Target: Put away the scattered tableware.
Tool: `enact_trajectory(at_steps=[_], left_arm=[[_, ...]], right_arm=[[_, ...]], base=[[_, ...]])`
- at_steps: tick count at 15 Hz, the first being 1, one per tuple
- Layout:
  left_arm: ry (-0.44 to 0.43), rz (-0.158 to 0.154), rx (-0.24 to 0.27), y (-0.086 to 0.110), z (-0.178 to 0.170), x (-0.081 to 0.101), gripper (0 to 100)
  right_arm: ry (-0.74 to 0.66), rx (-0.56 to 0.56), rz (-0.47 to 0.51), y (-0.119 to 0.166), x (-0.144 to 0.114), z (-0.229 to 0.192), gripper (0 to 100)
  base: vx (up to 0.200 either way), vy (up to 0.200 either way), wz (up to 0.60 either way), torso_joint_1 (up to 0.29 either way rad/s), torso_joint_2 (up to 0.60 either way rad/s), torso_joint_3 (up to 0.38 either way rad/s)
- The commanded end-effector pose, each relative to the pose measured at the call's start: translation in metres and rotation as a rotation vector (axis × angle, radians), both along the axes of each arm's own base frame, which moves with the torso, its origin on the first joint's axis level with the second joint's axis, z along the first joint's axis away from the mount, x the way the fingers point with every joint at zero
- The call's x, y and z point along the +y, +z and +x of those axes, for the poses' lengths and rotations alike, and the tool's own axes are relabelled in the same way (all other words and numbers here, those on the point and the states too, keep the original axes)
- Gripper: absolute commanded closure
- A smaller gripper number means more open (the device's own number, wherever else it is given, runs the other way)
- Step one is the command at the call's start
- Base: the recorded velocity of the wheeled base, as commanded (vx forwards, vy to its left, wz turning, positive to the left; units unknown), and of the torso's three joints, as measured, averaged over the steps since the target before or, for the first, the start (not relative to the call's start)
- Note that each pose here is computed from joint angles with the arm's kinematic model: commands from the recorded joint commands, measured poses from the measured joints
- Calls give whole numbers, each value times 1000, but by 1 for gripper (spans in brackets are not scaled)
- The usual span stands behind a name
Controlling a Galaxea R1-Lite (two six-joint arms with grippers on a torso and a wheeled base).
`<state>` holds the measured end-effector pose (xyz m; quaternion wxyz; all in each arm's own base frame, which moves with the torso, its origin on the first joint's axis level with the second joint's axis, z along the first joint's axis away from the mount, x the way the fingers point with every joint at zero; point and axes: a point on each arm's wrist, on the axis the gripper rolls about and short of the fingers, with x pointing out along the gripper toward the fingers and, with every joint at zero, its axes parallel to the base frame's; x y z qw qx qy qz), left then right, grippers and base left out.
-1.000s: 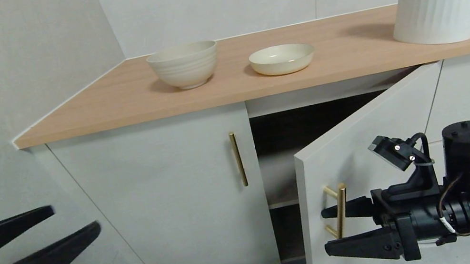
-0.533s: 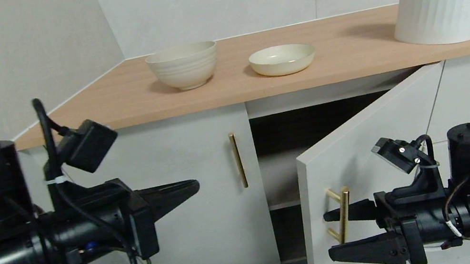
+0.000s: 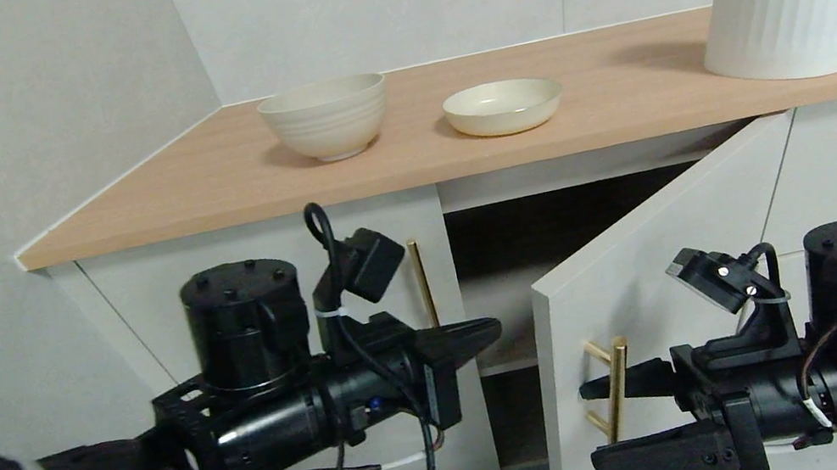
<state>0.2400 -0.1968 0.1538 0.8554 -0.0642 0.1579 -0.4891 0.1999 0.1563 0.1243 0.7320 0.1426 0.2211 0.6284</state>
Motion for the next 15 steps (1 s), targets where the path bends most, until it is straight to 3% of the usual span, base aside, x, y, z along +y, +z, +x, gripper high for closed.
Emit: enact_trajectory(at_steps=[1, 3, 6, 8, 15], left_arm=[[-25, 20, 71, -34, 14, -25, 100], [-38, 30, 89, -47, 16, -37, 100], [-67, -32, 65, -43, 11, -48, 100], [-83, -50, 48, -39, 9, -53, 100], [-94, -59, 40, -35, 6, -56, 100]], right_arm=[[-2, -11, 5, 2, 0, 0, 0], [-4, -8, 2, 1, 0, 0, 0], [-13, -14, 3, 2, -2, 0, 0], [-50, -22, -1, 1, -7, 5, 0], [-209, -37, -13, -1, -43, 24, 0]], base=[[0, 0, 0, 0, 0, 0], [0, 0, 0, 0, 0, 0], [0, 0, 0, 0, 0, 0], [0, 0, 0, 0, 0, 0], [0, 0, 0, 0, 0, 0]])
